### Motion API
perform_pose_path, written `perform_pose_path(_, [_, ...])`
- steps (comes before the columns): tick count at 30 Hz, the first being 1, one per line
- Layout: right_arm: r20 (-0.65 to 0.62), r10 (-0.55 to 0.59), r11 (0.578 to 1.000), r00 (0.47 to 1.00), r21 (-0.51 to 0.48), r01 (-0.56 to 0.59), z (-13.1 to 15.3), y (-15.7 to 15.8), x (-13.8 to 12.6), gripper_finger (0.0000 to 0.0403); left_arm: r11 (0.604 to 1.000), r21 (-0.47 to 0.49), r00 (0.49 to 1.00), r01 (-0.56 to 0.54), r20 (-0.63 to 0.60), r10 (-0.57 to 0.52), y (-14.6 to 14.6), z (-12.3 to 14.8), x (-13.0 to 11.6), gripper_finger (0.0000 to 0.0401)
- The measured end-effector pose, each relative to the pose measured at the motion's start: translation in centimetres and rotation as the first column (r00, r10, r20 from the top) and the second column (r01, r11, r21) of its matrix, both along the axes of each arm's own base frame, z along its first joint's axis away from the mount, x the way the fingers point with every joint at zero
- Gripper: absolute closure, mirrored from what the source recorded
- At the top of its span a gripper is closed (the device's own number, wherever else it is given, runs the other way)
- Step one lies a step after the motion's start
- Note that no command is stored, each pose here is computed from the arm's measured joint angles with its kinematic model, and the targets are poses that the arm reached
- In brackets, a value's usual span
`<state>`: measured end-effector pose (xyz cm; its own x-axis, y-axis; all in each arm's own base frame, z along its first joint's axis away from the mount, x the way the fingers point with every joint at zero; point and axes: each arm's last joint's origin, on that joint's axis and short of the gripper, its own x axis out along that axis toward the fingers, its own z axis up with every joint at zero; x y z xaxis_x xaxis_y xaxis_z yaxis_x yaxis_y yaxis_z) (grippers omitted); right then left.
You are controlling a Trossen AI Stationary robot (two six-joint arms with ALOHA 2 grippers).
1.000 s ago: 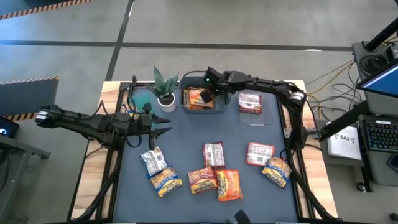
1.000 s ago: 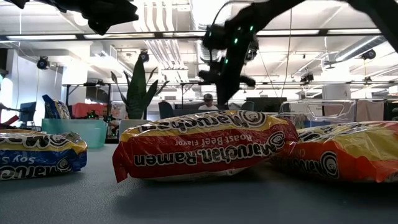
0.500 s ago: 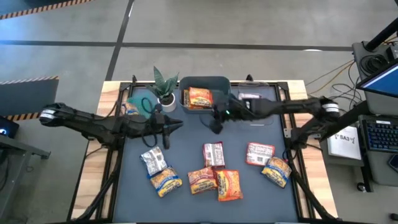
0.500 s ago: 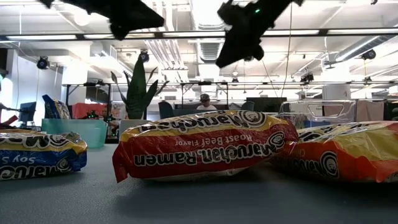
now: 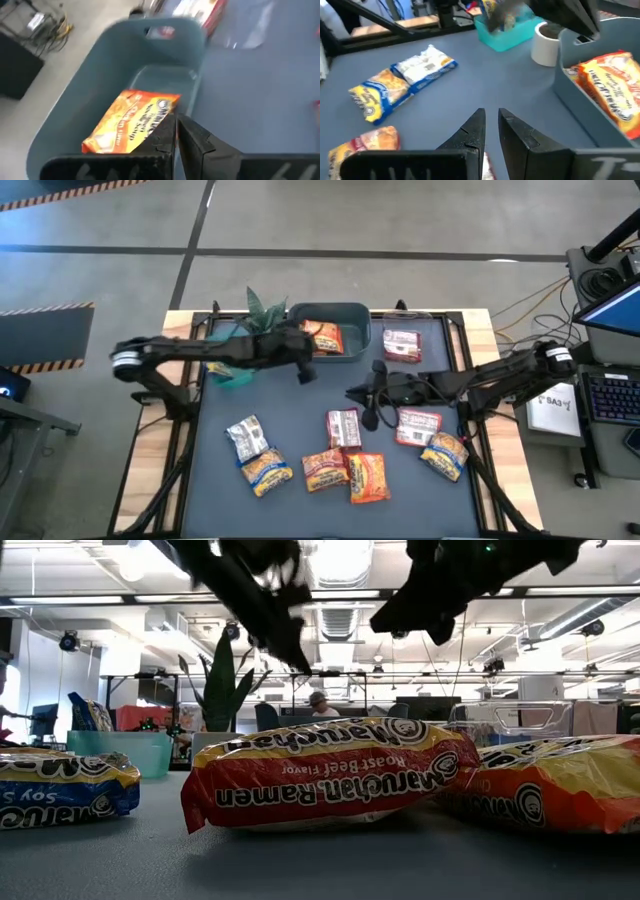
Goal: Sort Maruchan noodles
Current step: Put the orange noodle pack into the blue bin
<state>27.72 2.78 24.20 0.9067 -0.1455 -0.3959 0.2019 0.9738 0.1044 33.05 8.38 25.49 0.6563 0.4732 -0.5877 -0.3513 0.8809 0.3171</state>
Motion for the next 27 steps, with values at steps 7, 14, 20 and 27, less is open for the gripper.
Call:
perform_pose_path(7, [0.011, -0.010, 0.999, 1.000, 0.036, 0.009, -0.5, 0.1, -0.4, 0.0360, 1.000, 0.005, 0.992, -0.028, -0.120, 0.029, 2.7, -3.4, 2.4, 0.0401])
perform_pose_path(14, [0.007, -0.013, 0.999, 1.000, 0.044, 0.013, -0.7, 0.1, -0.4, 0.0360, 0.999, 0.009, 0.982, -0.039, -0.183, 0.040, 4.4, -4.7, 3.4, 0.0401])
perform_pose_path(20, [0.008, -0.022, 0.998, 1.000, 0.054, 0.021, -0.8, 0.1, -0.3, 0.0360, 0.999, -0.042, 0.981, -0.035, -0.190, 0.027, 5.8, -5.3, 3.2, 0.0401])
perform_pose_path(27, [0.023, -0.286, 0.958, 0.958, 0.023, 0.286, 0.1, -0.9, -0.2, 0.0360, 0.997, -0.056, 0.983, -0.051, -0.179, 0.040, 6.6, -6.0, 3.3, 0.0401])
